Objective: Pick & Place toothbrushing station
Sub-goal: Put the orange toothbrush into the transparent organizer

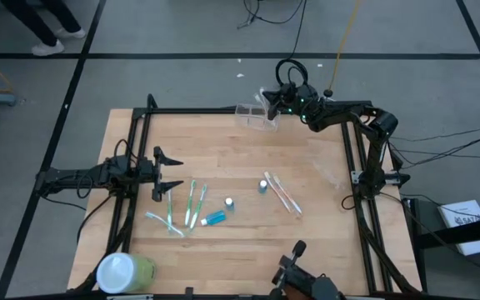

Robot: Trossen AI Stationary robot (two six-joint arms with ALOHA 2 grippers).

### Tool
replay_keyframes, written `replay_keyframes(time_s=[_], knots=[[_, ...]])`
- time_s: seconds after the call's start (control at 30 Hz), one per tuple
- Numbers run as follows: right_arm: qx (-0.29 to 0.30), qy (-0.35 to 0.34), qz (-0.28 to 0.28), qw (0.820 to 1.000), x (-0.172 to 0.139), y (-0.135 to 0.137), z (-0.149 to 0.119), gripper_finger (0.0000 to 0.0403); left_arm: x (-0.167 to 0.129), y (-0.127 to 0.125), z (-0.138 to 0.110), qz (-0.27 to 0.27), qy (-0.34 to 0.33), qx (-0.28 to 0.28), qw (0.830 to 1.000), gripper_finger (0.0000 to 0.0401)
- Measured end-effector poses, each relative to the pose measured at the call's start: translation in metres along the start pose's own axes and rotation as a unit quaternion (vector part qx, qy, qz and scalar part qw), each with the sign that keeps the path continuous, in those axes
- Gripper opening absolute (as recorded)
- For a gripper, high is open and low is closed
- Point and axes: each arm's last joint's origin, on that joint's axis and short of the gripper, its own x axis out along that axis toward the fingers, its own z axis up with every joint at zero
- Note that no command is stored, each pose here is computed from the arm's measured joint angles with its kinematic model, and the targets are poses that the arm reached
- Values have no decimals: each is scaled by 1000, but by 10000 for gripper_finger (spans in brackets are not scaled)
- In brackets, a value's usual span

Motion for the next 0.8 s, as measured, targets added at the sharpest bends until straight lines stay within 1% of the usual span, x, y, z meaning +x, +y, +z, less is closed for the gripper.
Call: replay_keyframes(time_s=[0.17, 0.37, 0.5, 0.63, 0.8], knots=[[2, 5, -29, 1000, 0, -2, -1, 10, 0, 0, 0, 0, 0, 0, 1000, 310], [5, 15, -26, 1000, 0, -2, -3, 51, 0, 0, 0, 0, 0, 0, 1000, 310], [10, 18, -12, 1000, 0, 0, -4, 78, 0, 0, 0, 0, 0, 0, 1000, 310], [31, 20, -11, 999, 0, 1, -4, 99, 0, 0, 0, 0, 0, 0, 1000, 310], [33, 23, -11, 999, 0, 1, -5, 125, 0, 0, 0, 0, 0, 0, 1000, 310]])
